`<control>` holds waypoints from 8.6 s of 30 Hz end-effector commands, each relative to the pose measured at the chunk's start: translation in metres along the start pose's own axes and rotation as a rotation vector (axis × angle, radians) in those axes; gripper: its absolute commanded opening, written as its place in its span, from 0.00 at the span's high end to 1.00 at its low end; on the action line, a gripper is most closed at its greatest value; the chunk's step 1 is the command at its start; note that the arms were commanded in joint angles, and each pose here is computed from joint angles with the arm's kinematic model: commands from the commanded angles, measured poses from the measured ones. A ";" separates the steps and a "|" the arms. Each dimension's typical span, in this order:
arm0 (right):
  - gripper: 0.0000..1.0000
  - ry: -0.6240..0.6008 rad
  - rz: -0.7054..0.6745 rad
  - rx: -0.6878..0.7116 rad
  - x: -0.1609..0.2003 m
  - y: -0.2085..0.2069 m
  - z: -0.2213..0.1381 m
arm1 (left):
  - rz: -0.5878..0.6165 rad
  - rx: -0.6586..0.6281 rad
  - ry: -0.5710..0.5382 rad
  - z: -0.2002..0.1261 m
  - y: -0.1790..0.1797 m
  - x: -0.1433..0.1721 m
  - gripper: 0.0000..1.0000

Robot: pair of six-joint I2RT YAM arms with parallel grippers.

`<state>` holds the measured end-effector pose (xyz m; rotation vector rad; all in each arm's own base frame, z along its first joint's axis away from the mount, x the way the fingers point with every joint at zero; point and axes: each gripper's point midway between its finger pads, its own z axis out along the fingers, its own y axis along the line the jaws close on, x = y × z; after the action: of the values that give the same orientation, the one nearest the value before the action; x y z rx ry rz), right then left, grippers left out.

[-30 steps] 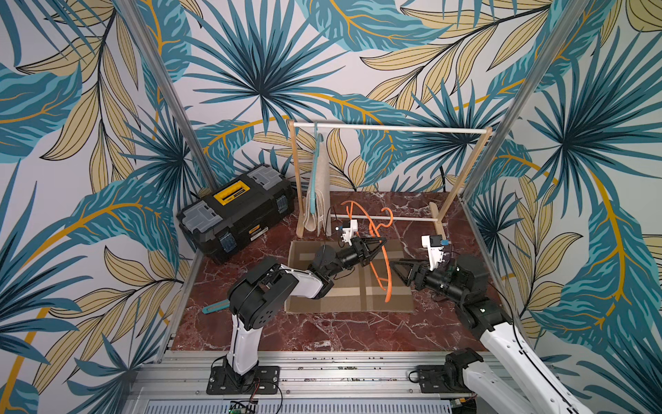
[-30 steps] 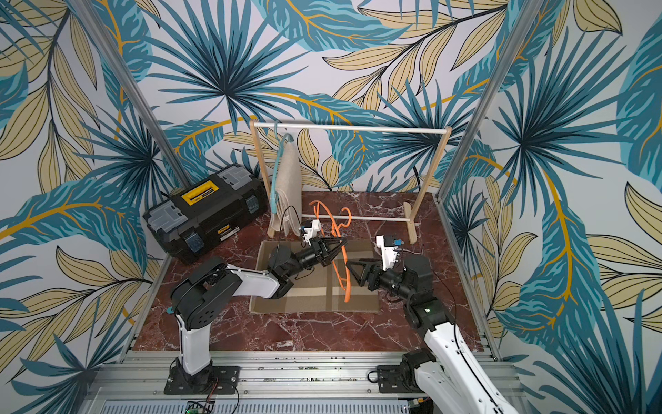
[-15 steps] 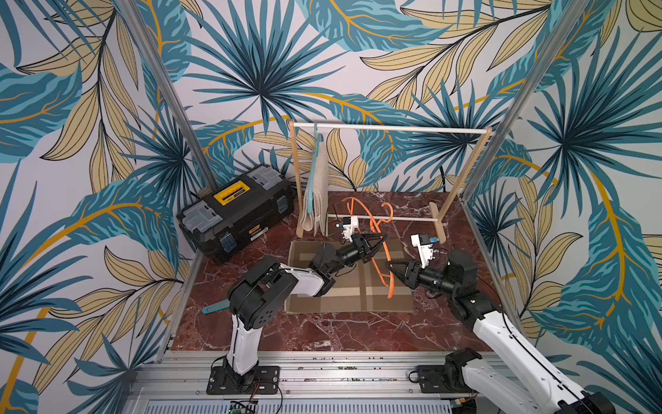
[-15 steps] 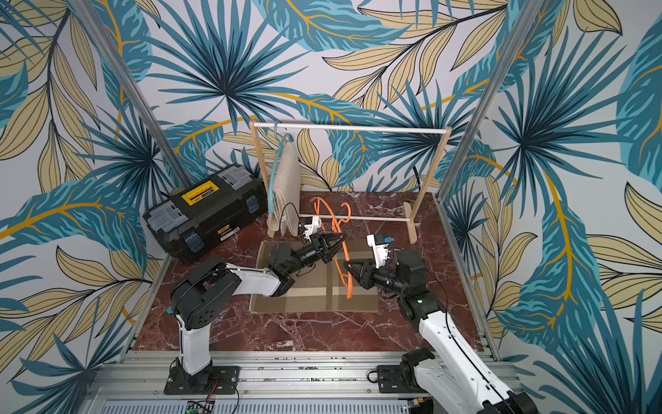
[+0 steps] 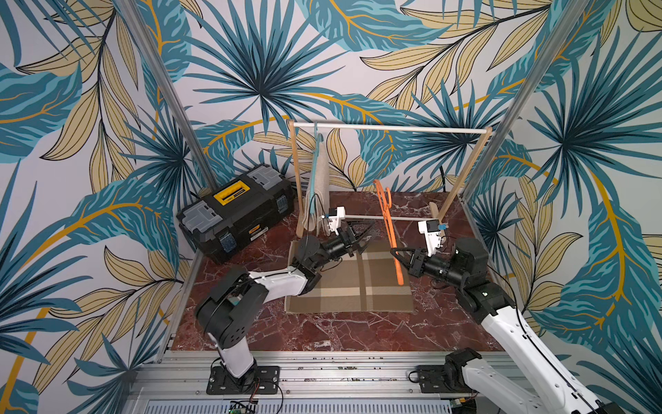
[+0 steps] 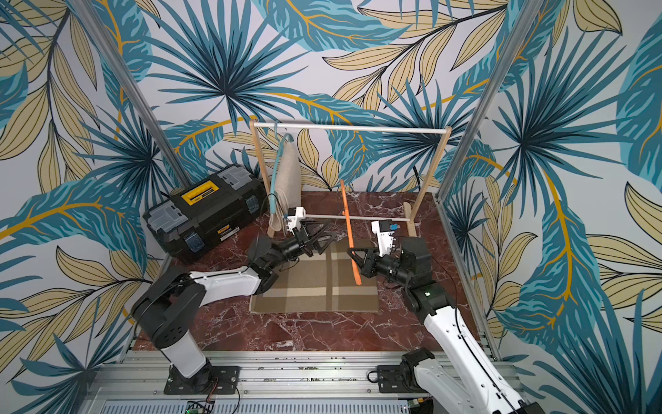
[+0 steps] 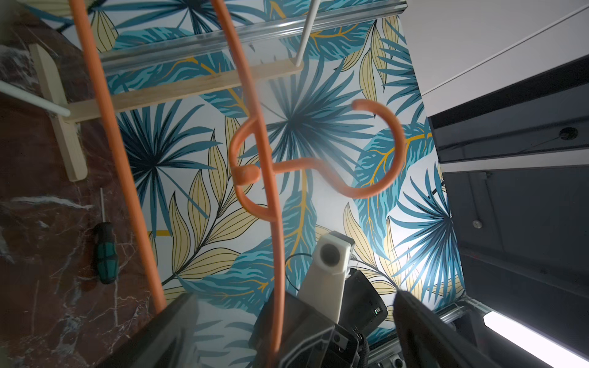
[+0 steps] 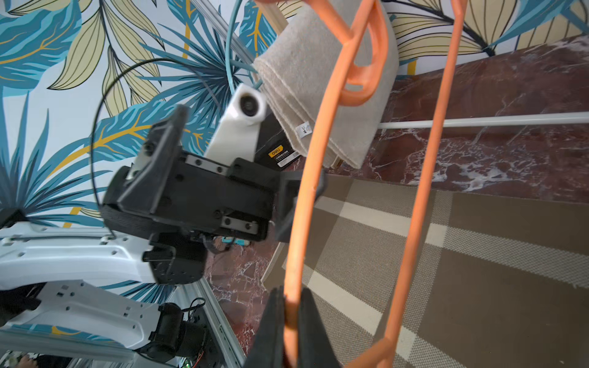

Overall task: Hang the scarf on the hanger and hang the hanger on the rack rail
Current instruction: Place the hanger at the center of the board, then hang the scarf on the hanger.

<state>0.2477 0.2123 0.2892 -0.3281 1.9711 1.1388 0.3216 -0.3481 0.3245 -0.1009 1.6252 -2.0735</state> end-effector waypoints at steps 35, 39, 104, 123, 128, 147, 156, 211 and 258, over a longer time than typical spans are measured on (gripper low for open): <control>1.00 0.660 -0.025 0.330 0.228 -0.025 0.168 | 0.236 -0.602 0.075 -0.119 0.055 0.032 0.00; 0.93 0.676 -0.032 0.295 0.229 -0.019 0.161 | 0.237 -0.609 0.074 -0.119 0.056 0.032 0.00; 1.00 0.541 0.091 0.252 0.126 -0.072 0.232 | 0.179 -0.905 -0.379 -0.212 0.122 -0.004 0.36; 1.00 0.685 0.149 0.245 0.215 -0.114 0.220 | 0.241 -1.037 -0.508 -0.216 0.180 -0.037 0.23; 1.00 0.683 0.146 0.225 0.214 -0.112 0.221 | 0.284 -1.058 -0.629 -0.230 0.183 -0.052 0.29; 1.00 0.683 0.177 0.210 0.218 -0.116 0.222 | 0.258 -0.989 -0.699 -0.219 0.231 -0.067 0.50; 1.00 0.694 0.180 0.200 0.223 -0.117 0.223 | 0.251 -0.935 -0.731 -0.214 0.231 -0.071 0.73; 0.29 0.631 -0.043 0.185 0.152 -0.026 0.152 | 0.369 -1.032 -0.858 -0.155 0.130 -0.016 1.00; 1.00 0.509 0.197 -0.228 0.105 -0.040 0.114 | 0.128 -0.936 -0.441 -0.144 0.175 0.010 0.17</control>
<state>0.2683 0.2957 0.1399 -0.5155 2.4465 1.4563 0.3186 -0.2319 0.1379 -0.6460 1.9709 -0.8159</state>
